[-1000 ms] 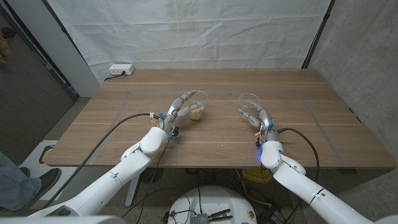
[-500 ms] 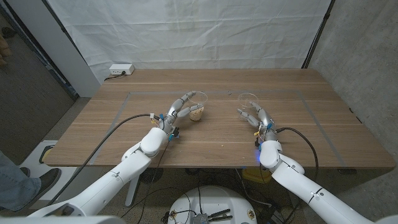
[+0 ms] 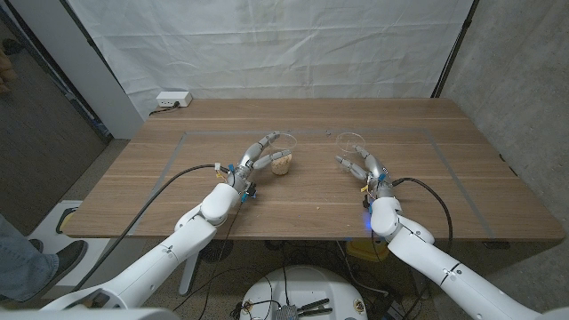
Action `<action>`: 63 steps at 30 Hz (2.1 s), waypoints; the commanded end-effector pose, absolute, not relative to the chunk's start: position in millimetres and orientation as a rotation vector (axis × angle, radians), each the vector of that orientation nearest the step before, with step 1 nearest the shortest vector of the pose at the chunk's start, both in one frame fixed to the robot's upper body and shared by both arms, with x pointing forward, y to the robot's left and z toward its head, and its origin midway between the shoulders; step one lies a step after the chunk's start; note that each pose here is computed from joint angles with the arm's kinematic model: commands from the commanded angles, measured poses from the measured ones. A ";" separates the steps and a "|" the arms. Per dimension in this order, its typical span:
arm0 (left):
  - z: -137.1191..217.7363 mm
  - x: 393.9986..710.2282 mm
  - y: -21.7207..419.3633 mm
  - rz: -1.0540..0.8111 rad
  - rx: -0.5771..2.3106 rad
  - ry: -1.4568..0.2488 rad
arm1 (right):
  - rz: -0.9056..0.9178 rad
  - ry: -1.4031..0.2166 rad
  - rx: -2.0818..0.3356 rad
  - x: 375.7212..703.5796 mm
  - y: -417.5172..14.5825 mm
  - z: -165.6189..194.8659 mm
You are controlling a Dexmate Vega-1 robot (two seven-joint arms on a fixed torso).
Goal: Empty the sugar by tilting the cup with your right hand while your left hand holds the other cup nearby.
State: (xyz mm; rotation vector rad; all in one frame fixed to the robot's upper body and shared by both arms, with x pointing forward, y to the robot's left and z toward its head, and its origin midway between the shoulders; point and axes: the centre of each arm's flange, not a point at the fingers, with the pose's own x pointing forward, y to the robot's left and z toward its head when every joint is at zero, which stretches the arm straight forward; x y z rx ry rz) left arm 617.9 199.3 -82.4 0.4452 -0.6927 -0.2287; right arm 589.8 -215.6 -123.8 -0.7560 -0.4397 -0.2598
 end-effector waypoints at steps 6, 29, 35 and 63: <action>-80.4 620.1 198.8 -0.229 0.443 -0.693 | -0.210 -0.383 -0.807 595.2 -215.9 -118.0; -89.5 617.7 201.2 -0.242 0.436 -0.684 | -0.204 -0.335 -0.806 583.9 -210.1 -124.4; -92.7 615.1 204.6 -0.250 0.437 -0.675 | -0.209 -0.337 -0.806 583.1 -208.6 -125.2; -92.3 592.7 225.0 -0.243 0.482 -0.674 | -0.181 -0.360 -0.778 581.1 -198.8 -126.5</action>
